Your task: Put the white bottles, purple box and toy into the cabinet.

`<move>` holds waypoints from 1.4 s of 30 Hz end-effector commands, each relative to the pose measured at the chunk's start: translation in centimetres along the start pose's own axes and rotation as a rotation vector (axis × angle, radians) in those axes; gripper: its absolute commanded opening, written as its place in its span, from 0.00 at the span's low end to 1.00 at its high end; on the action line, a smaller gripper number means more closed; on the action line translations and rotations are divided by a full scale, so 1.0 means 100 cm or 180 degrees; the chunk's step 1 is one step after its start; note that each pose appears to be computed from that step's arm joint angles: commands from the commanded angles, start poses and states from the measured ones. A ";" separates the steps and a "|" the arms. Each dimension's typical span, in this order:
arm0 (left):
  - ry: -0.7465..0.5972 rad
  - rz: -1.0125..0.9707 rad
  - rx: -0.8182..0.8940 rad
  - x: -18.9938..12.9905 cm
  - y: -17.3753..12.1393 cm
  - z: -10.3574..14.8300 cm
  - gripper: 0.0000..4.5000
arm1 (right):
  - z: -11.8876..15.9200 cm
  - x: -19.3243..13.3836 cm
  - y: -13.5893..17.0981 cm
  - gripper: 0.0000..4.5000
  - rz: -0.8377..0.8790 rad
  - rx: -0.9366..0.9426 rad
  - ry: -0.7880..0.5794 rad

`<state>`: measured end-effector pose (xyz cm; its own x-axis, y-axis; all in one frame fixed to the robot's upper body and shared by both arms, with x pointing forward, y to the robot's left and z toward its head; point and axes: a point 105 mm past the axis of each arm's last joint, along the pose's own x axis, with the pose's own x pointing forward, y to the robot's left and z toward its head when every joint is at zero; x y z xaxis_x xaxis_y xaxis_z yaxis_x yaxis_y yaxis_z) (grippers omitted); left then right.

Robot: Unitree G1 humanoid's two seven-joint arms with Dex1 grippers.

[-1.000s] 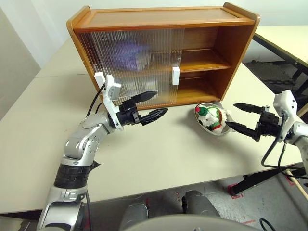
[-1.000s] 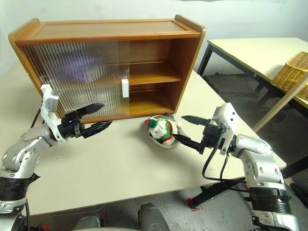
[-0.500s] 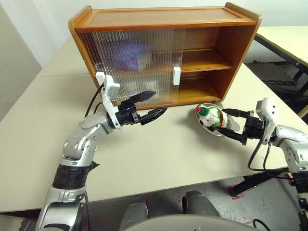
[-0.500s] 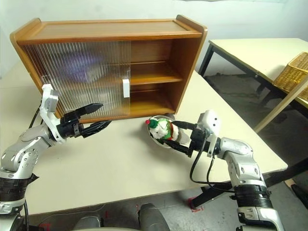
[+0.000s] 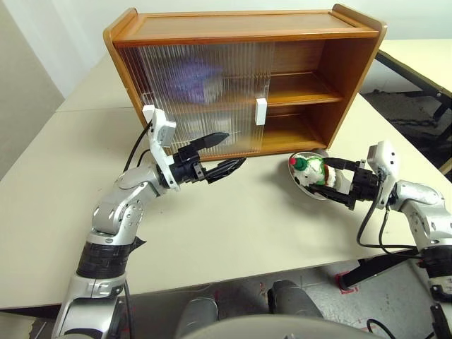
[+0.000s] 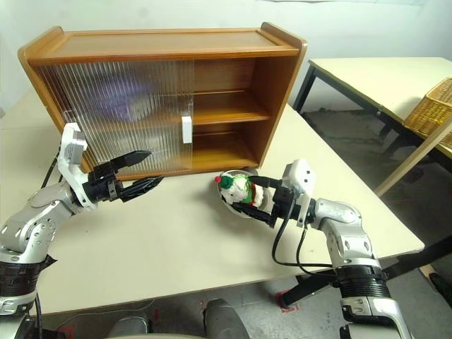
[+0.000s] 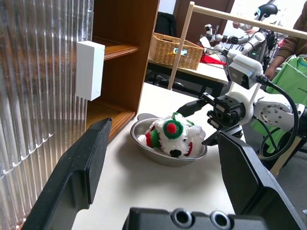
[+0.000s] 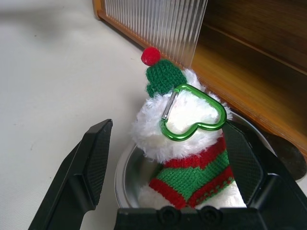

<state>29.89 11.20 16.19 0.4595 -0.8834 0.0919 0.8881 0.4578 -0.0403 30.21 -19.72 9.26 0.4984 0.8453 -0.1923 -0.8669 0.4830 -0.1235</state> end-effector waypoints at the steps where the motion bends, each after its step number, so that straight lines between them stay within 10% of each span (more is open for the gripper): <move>1: -0.0005 0.0020 0.0020 -0.001 0.000 0.002 1.00 | -0.002 0.002 -0.001 1.00 0.0026 -0.0031 0.0067; 24: -0.0014 0.0077 0.0038 -0.004 0.002 0.006 1.00 | -0.015 0.015 -0.004 1.00 0.0049 0.0018 0.0103; 37: -0.0034 0.0040 0.0046 -0.001 0.001 0.006 1.00 | -0.013 0.015 -0.007 0.06 0.0033 -0.0017 0.0040; 42: -0.0032 0.0028 0.0044 -0.001 0.000 0.006 1.00 | -0.012 0.015 -0.007 0.01 0.0021 -0.0031 0.0025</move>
<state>30.04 11.74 16.59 0.4819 -0.8707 0.0982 0.8761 0.4808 -0.0366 31.52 -19.34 8.02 0.5029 0.8428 -0.1919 -0.8642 0.4860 -0.1301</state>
